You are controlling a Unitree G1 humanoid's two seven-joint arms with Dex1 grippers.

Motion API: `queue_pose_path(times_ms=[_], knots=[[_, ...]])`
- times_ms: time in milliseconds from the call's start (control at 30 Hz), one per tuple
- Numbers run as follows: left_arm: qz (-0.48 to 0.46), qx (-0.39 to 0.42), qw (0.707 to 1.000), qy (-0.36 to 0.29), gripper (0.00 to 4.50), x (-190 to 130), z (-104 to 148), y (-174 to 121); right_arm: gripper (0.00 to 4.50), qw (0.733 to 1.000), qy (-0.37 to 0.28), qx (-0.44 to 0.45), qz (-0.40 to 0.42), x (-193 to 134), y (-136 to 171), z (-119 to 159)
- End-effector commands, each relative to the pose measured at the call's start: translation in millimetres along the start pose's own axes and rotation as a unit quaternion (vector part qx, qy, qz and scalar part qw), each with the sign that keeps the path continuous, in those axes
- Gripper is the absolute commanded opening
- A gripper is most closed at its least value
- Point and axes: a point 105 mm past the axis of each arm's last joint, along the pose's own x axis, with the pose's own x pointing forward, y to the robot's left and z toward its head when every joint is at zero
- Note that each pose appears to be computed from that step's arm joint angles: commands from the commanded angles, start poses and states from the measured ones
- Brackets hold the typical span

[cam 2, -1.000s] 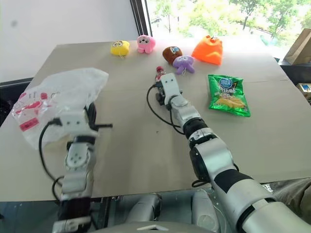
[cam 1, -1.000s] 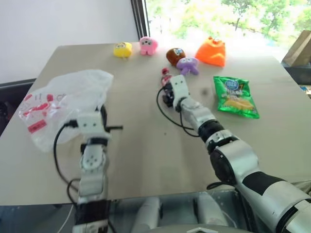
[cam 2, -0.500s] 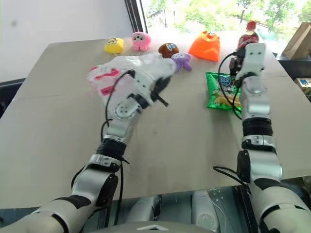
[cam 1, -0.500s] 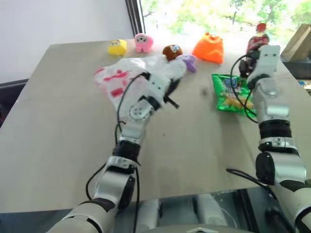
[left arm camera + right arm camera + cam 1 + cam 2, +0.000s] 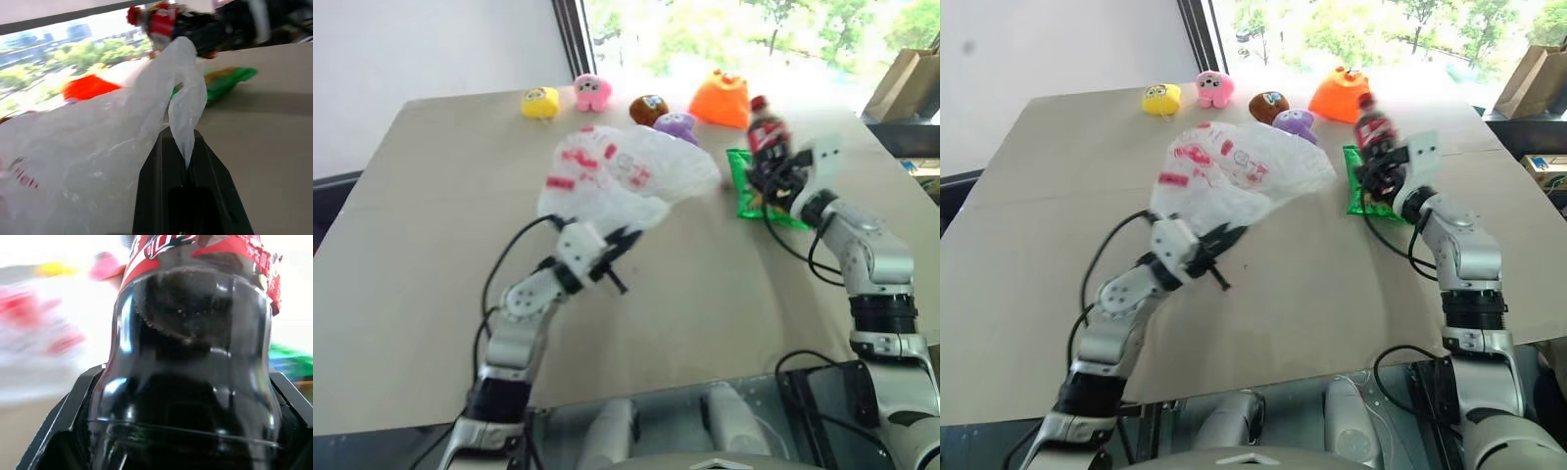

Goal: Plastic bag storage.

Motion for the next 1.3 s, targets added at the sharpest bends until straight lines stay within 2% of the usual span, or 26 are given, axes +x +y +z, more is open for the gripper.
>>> queue_pose_path(times_ms=[33,167,267,467,633,800,967,1033,1167,1300], knots=[[0.133,0.022,0.991,-0.022,0.00,-15.3,18.3,22.3,3.18,0.989,0.013,-0.018,0.145,-10.3,45.7,9.2],[0.226,-0.011,0.974,-0.029,0.00,-26.9,21.4,30.3,3.18,0.972,0.049,-0.002,0.230,-15.6,69.8,-2.2],[0.273,-0.037,0.961,-0.038,0.00,-30.6,23.5,32.4,3.18,0.945,0.080,-0.003,0.317,-21.2,95.5,-8.8],[0.304,-0.059,0.949,-0.053,0.00,-39.5,22.0,21.0,3.18,0.946,0.122,0.025,0.299,23.2,104.5,-27.1],[0.282,-0.059,0.956,-0.050,0.00,-49.7,12.0,6.6,3.18,0.931,0.166,0.019,0.324,55.0,123.7,-39.0],[0.276,-0.057,0.958,-0.053,0.00,-49.8,8.6,5.3,3.18,0.904,0.189,0.001,0.384,59.1,139.5,-45.0],[0.244,-0.049,0.966,-0.074,0.00,-43.2,14.6,-1.8,3.18,0.890,0.210,-0.012,0.404,60.2,143.8,-50.2],[0.225,-0.047,0.970,-0.080,0.00,-42.5,16.8,-7.5,3.18,0.897,0.223,0.007,0.382,67.7,143.5,-51.6],[0.170,-0.042,0.981,-0.081,0.00,-45.5,17.3,-22.9,3.18,0.933,0.227,0.077,0.268,97.7,129.0,-47.6],[0.135,-0.035,0.987,-0.074,0.00,-53.5,12.8,-31.7,3.18,0.951,0.192,0.104,0.221,113.0,124.4,-34.7]])
